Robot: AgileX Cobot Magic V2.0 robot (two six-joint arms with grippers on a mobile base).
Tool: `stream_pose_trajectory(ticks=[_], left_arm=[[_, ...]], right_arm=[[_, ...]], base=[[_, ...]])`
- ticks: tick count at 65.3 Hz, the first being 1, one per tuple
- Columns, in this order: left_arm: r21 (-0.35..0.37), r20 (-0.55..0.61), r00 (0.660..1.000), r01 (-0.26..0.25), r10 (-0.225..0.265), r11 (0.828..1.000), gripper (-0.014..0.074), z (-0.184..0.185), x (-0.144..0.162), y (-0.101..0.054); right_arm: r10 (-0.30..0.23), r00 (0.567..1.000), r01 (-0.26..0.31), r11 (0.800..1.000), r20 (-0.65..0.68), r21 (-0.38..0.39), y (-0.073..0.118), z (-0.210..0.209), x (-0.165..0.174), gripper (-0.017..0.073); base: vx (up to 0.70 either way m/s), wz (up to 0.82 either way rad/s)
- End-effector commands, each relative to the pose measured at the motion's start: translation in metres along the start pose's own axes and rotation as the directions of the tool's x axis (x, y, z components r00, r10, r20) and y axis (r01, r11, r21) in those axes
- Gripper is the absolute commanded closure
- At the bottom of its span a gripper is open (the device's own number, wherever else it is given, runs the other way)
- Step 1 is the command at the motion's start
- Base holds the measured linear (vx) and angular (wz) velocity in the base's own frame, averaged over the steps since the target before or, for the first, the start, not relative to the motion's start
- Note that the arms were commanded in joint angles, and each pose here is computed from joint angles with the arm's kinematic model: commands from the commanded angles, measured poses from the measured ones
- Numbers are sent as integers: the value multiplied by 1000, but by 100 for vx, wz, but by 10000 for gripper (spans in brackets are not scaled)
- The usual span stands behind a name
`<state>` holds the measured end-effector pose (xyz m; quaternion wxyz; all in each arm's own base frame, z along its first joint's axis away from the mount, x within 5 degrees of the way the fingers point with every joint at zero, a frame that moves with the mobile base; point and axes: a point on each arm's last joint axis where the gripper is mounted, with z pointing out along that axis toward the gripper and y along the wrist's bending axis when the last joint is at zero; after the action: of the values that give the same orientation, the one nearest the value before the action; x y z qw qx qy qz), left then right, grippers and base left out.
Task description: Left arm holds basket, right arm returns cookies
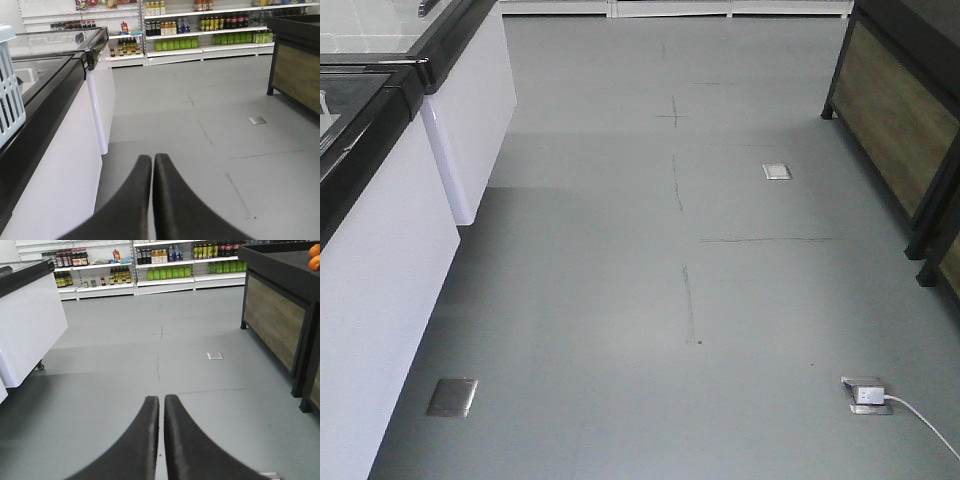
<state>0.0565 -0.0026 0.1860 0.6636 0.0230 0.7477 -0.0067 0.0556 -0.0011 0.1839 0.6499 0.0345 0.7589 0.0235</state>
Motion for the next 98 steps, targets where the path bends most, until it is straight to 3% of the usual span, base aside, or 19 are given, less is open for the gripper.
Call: stream_pose_trajectory(ticks=[1, 56, 61, 68, 94, 98], left_arm=[[3, 114, 993, 9, -9, 1000, 599, -4, -17, 0], [2, 118, 993, 9, -9, 1000, 599, -4, -17, 0], [-5, 129, 991, -22, 22, 1000, 599, -4, -18, 1], [-5, 128, 992, -22, 23, 1000, 599, -4, -18, 1], [-8, 218, 976, -7, 9, 1000, 599, -5, -26, 1], [-11, 272, 962, -6, 9, 1000, 599, -7, -31, 1]], right_arm=[[-9, 998, 9, 1000, 65, -1, 0, 0, -1, 565], [-9, 998, 9, 1000, 65, -1, 0, 0, -1, 565], [-9, 998, 9, 1000, 65, -1, 0, 0, -1, 565], [-9, 998, 9, 1000, 65, -1, 0, 0, -1, 565], [-9, 998, 9, 1000, 65, -1, 0, 0, -1, 565], [-9, 998, 9, 1000, 65, -1, 0, 0, -1, 565]], base=[[0, 0], [0, 0], [0, 0], [0, 0], [0, 0], [0, 0]])
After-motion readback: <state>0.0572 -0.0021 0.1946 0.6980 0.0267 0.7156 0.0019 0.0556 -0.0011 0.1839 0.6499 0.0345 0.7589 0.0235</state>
